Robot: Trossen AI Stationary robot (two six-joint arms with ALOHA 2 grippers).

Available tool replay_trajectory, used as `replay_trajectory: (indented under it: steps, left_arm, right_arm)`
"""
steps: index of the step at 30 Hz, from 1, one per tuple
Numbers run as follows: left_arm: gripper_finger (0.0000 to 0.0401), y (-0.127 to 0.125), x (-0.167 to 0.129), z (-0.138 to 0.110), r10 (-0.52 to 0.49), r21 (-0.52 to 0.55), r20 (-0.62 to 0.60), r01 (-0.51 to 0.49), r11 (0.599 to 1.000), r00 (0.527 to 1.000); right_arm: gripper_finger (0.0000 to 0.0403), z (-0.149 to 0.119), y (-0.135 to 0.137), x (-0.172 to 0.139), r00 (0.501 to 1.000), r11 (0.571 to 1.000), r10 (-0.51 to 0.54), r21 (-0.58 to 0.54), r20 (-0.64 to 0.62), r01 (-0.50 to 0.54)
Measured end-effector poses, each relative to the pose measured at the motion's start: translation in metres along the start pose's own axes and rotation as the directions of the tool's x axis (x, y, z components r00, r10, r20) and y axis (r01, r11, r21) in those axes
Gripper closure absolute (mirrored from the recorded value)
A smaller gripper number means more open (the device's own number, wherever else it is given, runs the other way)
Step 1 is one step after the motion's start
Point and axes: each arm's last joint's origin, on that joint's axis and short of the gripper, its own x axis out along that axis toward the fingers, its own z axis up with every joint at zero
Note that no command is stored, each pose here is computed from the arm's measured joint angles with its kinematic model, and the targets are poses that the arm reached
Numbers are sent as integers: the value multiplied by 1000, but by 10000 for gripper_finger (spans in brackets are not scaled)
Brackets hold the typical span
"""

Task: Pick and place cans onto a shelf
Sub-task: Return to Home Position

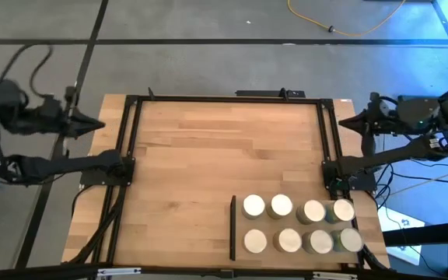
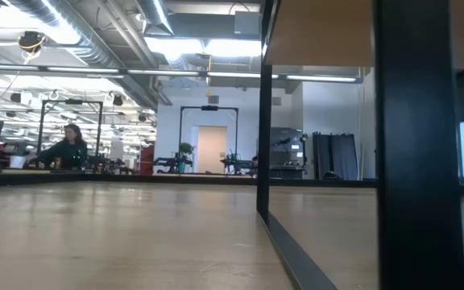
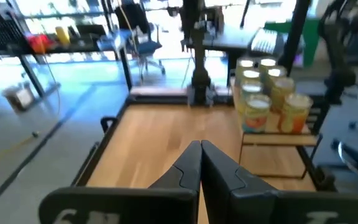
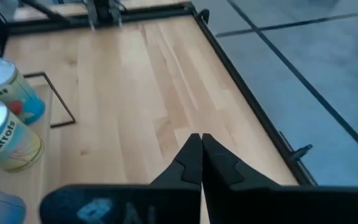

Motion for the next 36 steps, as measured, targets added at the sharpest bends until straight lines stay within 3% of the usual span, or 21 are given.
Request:
replay_trajectory:
  steps: [9,21,30,36]
  left_arm:
    - [401,-20,-40,-55,130,-80,194,-117,990,972]
    - [401,-35,-58,-130,207,-122,405,-172,978,891]
    - [401,-25,-36,-135,222,-135,360,-185,973,906]
    - [401,-16,-11,-133,214,-118,400,-181,976,891]
  right_arm:
    - [403,-38,-4,4,991,996,73,52,112,-79]
    - [403,-80,-6,19,966,983,114,115,233,-143]
    - [402,-106,-10,23,925,963,124,180,358,-199]
    - [402,-117,-7,34,889,969,143,124,435,-216]
